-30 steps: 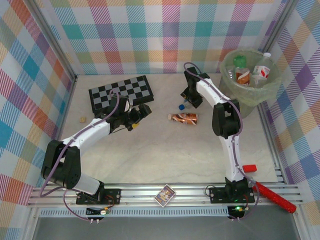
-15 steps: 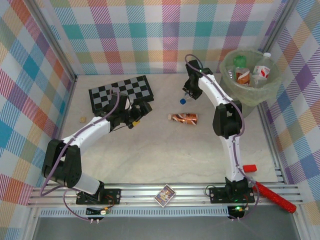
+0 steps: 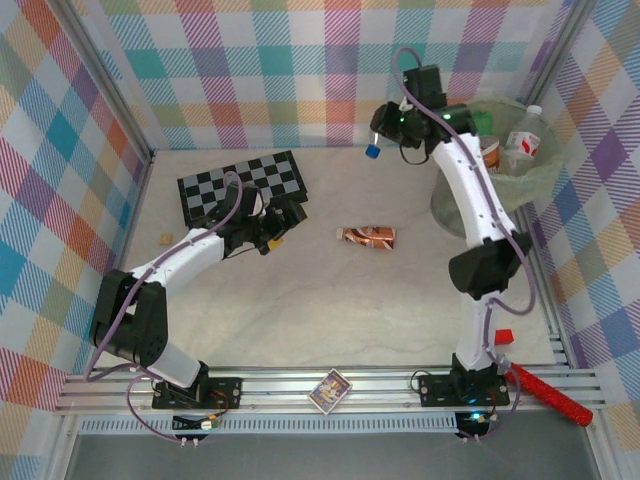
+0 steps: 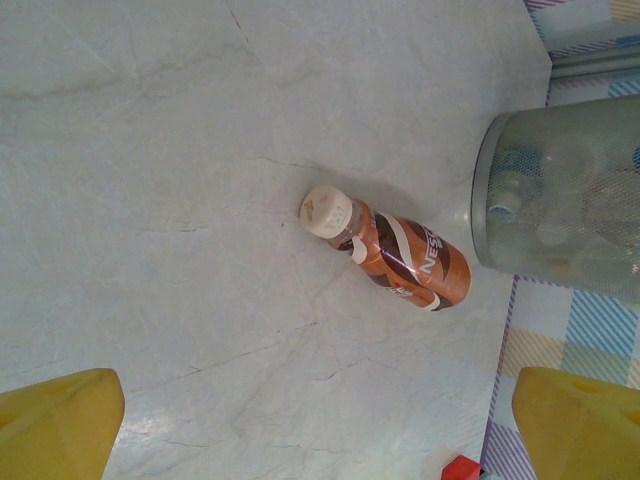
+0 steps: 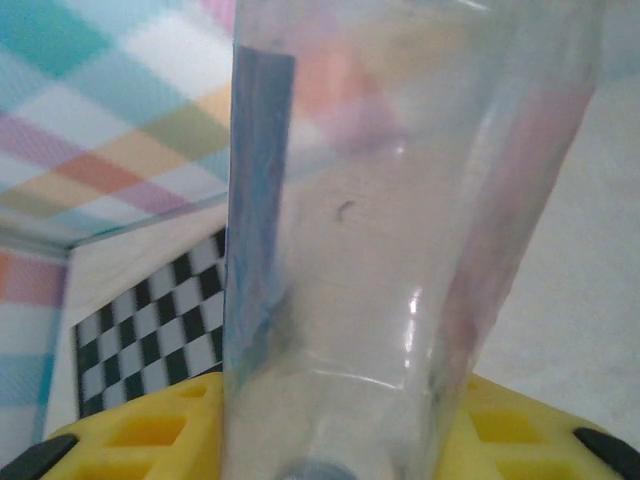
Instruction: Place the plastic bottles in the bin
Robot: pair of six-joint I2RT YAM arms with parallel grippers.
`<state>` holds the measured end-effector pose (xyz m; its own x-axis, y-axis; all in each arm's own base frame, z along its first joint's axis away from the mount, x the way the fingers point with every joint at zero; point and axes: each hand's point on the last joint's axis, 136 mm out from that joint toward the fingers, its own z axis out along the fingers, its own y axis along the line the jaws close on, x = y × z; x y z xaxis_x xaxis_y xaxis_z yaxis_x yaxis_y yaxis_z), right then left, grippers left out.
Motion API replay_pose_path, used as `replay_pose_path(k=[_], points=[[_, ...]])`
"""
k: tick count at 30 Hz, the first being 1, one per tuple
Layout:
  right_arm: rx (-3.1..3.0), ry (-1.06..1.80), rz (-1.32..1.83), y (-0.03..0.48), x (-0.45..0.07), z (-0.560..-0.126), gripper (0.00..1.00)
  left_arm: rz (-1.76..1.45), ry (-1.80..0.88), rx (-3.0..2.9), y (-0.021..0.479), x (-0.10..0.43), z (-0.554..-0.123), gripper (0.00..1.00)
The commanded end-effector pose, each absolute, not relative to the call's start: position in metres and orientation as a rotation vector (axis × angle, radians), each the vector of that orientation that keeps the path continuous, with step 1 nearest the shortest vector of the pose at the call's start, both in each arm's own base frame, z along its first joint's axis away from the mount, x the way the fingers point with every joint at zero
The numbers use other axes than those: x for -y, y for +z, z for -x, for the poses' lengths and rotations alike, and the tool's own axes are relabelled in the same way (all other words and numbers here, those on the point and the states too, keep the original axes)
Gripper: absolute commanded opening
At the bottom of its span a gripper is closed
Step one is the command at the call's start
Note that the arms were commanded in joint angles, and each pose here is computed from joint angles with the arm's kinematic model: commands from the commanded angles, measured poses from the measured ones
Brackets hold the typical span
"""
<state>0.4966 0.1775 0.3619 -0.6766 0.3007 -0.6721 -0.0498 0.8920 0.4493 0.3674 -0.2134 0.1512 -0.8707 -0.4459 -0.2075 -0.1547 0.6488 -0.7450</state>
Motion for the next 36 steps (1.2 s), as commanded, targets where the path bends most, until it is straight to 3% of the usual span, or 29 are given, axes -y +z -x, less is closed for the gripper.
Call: replay_pose_path(k=[1, 10, 18, 28, 36], points=[[-2.125, 0.566, 0.136, 0.412, -0.176, -0.476, 0.41, 0.469, -1.08, -2.473, 0.162, 0.213, -0.366, 0.99], [-1.998, 0.11, 0.071, 0.459, -0.059, -0.459, 0.43, 0.481, -1.09, -2.463, 0.161, 0.213, -0.365, 0.99], [-1.986, -0.374, 0.014, 0.442, 0.036, -0.472, 0.47, 0.476, -1.102, -2.465, 0.155, 0.215, -0.364, 0.99], [-1.818, -0.436, -0.139, 0.448, 0.08, -0.502, 0.49, 0.469, -1.108, -2.459, 0.155, 0.215, -0.363, 0.99], [-1.864, -0.447, -0.136, 0.42, 0.085, -0.534, 0.53, 0.469, -1.11, -2.46, 0.153, 0.215, -0.363, 0.99]])
